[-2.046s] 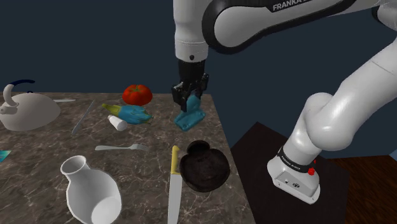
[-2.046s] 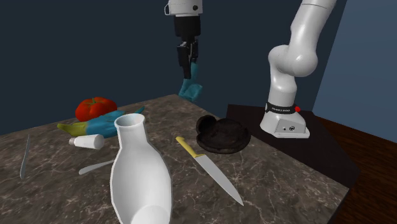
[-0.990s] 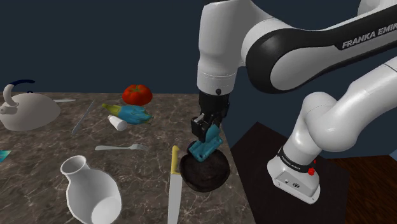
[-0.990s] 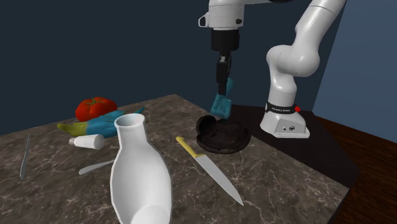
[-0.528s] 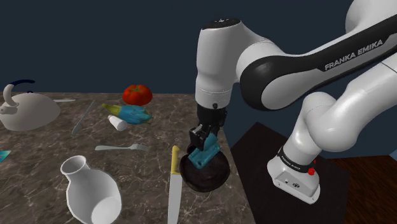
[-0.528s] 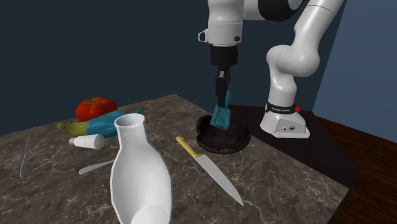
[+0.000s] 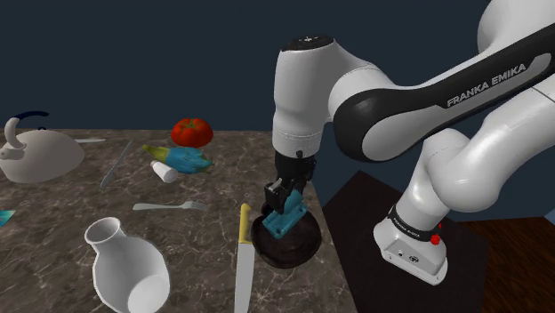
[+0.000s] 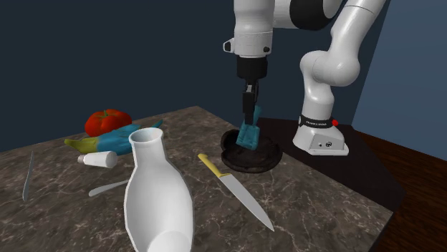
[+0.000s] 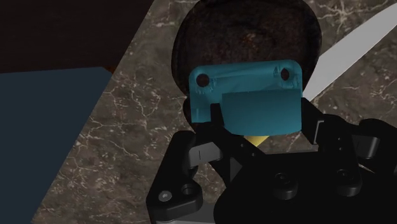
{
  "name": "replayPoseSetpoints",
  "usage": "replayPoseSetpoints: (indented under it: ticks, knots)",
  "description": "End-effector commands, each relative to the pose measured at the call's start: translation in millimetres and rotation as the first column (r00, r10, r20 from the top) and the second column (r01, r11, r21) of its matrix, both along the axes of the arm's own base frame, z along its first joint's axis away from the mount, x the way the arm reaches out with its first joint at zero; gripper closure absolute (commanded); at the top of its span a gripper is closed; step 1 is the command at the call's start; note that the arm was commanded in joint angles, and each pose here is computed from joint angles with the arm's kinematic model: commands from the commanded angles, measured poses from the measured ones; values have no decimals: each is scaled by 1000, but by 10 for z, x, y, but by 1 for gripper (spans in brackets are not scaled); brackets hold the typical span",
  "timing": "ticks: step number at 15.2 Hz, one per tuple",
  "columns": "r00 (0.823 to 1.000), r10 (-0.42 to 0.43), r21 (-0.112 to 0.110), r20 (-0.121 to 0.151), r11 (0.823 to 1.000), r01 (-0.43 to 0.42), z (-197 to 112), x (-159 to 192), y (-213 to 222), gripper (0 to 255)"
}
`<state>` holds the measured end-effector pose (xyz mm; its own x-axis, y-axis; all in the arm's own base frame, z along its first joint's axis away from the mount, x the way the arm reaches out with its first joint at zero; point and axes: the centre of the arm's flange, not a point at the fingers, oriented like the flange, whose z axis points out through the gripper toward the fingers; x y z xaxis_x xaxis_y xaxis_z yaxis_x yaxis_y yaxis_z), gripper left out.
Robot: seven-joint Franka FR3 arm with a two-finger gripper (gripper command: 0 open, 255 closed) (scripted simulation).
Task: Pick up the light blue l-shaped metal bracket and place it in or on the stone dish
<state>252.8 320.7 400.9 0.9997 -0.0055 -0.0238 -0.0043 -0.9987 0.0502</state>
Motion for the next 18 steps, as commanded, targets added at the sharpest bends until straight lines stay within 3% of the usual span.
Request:
replayPoseSetpoints:
  ticks: [1, 2, 7, 11, 18]
  knots:
    - [1000, 0, 0, 0, 1000, 0, 1, 0, 0, 255]
    - [1000, 0, 0, 0, 1000, 0, 1, 0, 0, 0]
    - [1000, 0, 0, 0, 1000, 0, 1, 0, 0, 0]
    - [1000, 0, 0, 0, 1000, 0, 500, 12, 25, 0]
    - [1000, 0, 0, 0, 1000, 0, 500, 12, 25, 0]
